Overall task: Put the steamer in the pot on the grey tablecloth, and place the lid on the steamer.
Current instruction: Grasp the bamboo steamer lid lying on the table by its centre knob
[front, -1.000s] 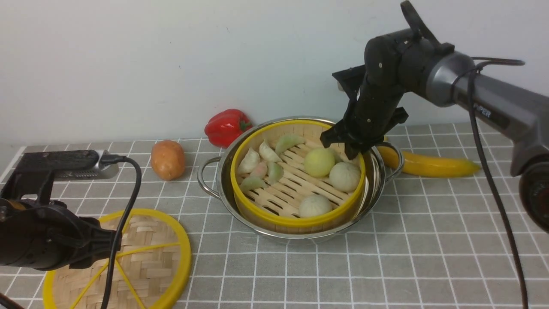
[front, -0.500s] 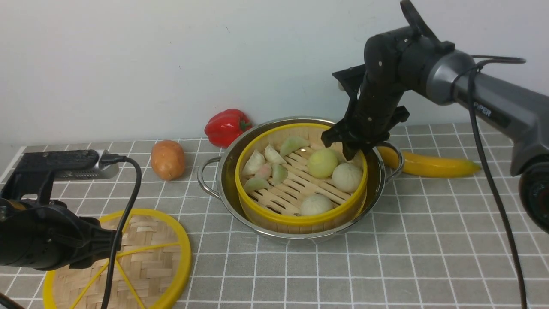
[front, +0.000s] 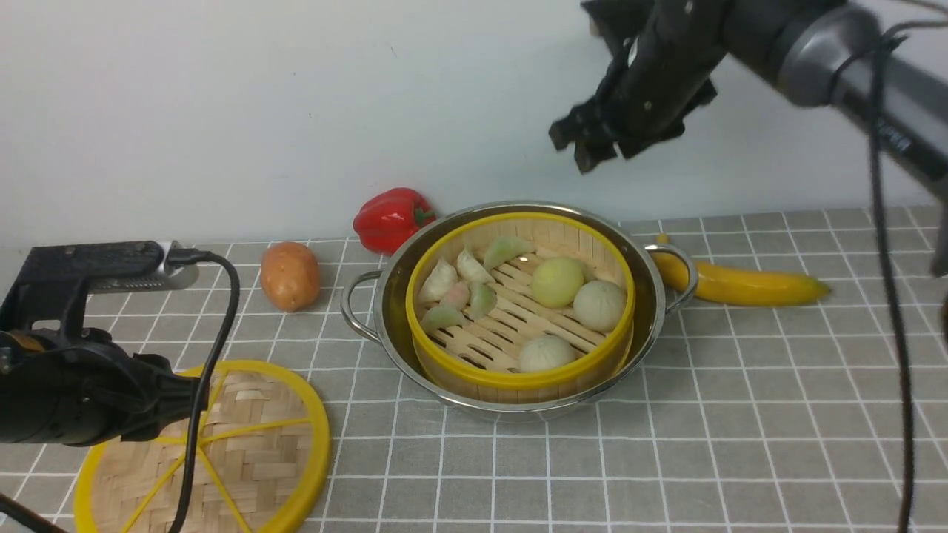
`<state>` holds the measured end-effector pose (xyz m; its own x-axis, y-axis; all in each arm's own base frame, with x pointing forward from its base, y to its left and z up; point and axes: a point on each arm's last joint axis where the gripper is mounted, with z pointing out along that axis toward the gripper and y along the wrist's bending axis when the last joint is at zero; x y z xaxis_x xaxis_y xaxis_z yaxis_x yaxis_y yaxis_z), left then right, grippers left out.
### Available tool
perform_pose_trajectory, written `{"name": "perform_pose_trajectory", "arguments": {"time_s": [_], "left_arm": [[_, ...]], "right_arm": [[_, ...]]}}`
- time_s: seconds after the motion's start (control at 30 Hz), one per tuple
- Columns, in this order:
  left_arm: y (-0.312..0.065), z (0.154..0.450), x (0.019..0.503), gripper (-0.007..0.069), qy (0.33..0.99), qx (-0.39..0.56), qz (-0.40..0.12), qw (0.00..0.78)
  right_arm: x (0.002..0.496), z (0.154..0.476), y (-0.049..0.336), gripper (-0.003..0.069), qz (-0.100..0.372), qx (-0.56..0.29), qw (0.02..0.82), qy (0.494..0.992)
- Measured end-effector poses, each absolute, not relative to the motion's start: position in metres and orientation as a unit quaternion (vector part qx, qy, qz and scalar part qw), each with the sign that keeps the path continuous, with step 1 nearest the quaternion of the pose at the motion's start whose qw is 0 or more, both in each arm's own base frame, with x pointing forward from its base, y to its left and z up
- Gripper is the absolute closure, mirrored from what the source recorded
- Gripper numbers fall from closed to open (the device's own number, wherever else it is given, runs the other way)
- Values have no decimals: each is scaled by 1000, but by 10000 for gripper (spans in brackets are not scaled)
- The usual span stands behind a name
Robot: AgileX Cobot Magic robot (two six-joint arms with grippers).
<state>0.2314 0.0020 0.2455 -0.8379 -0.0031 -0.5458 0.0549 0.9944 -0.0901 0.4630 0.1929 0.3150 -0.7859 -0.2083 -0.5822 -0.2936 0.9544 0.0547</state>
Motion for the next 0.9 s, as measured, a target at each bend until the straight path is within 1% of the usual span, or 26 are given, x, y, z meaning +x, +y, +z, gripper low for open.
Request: {"name": "perform_pose_trajectory", "arguments": {"time_s": [0.03, 0.07, 0.1, 0.13, 0.17, 0.2, 0.27, 0.3, 0.33, 0.37, 0.4, 0.47, 0.5, 0.53, 0.57, 0.63, 0.67, 0.73, 0.77, 0.9], "left_arm": [[3, 246, 232, 382, 957, 13, -48, 287], [3, 246, 232, 382, 957, 12, -47, 287], [4, 245, 233, 382, 956, 11, -41, 290], [5, 244, 234, 382, 956, 7, -39, 290], [5, 243, 235, 382, 957, 5, -37, 289], [6, 239, 239, 382, 958, -1, -32, 286], [8, 229, 245, 382, 961, -6, -26, 276], [8, 228, 246, 382, 961, -7, -26, 275], [9, 220, 251, 382, 964, -9, -25, 263], [9, 218, 252, 382, 965, -10, -26, 262], [9, 211, 255, 382, 968, -12, -26, 251], [10, 198, 260, 382, 973, -13, -26, 230], [10, 198, 260, 382, 973, -13, -26, 230], [10, 188, 263, 382, 976, -15, -26, 216], [11, 183, 266, 382, 977, -17, -26, 213], [11, 179, 268, 382, 977, -18, -25, 209], [11, 174, 271, 382, 978, -19, -24, 207], [12, 170, 272, 382, 978, -20, -24, 205], [12, 166, 274, 382, 978, -21, -23, 204], [12, 156, 279, 387, 980, -22, -22, 198]], "right_arm": [[457, 332, 189, 251, 73, -132, 315, 937], [455, 336, 189, 251, 74, -132, 319, 936], [442, 367, 184, 251, 84, -130, 347, 925], [434, 383, 180, 251, 89, -129, 362, 919], [429, 392, 179, 251, 93, -128, 370, 916], [409, 426, 172, 251, 108, -126, 402, 901], [375, 473, 159, 251, 133, -123, 447, 876], [372, 477, 158, 251, 135, -123, 451, 874], [342, 511, 149, 251, 161, -122, 483, 852], [334, 518, 146, 251, 165, -122, 492, 846], [309, 541, 138, 251, 184, -122, 515, 828], [258, 580, 119, 251, 208, -130, 562, 790], [257, 580, 119, 251, 208, -130, 562, 790], [221, 601, 106, 251, 220, -137, 591, 764], [199, 610, 98, 251, 225, -143, 605, 750], [179, 615, 90, 251, 228, -147, 615, 741], [159, 618, 83, 251, 232, -154, 622, 732], [143, 619, 77, 251, 232, -157, 626, 728], [126, 617, 70, 251, 232, -162, 628, 725], [85, 602, 52, 251, 227, -165, 627, 727]]}}
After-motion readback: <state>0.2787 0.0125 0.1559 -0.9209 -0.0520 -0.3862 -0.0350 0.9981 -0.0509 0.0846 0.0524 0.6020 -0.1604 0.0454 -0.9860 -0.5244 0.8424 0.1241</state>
